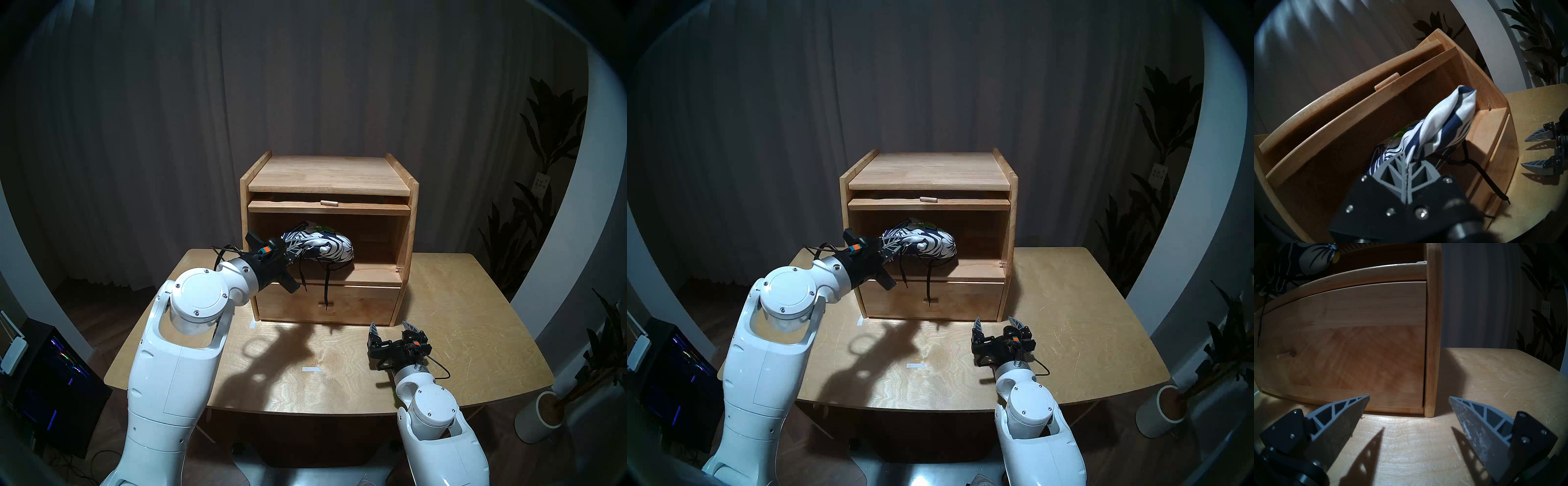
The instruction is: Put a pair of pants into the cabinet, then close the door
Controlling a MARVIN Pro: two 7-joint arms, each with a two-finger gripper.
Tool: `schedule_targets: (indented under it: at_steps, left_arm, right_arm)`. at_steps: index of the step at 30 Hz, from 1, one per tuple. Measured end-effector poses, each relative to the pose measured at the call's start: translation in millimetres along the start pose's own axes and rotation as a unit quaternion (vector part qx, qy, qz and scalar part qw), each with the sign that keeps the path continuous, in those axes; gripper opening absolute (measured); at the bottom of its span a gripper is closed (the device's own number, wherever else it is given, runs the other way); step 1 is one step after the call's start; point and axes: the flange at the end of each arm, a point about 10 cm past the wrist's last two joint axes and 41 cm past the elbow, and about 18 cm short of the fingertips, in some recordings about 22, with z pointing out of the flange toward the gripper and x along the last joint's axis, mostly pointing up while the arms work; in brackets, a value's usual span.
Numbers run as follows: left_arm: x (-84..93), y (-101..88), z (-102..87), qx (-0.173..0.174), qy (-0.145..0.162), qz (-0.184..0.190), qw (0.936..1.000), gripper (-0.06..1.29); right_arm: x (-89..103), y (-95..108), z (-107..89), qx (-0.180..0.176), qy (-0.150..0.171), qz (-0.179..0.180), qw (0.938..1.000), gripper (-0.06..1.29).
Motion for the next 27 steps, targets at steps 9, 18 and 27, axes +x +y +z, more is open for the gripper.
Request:
schedule_targets:
  at_steps: [9, 18, 27]
  left_arm:
    - [-17.5, -8.1, 28.1, 0.04, -0.058, 0.025, 0.9972, -0.03]
    - [-11.3, -7.7, 55.7, 0.041, -0.074, -0.056, 0.9949, -0.03]
    - [-8.6, -10.5, 79.0, 0.042, -0.093, -0.111, 0.9886, -0.03]
  right_arm:
    - [-0.1, 0.0, 0.0, 0.0, 0.0, 0.0, 1.0, 1.23]
    - [0.1, 0.0, -0.1, 0.0, 0.0, 0.0, 1.0, 1.23]
    - [0.7, 0.0, -0.2, 0.0, 0.001, 0.0, 1.0, 1.23]
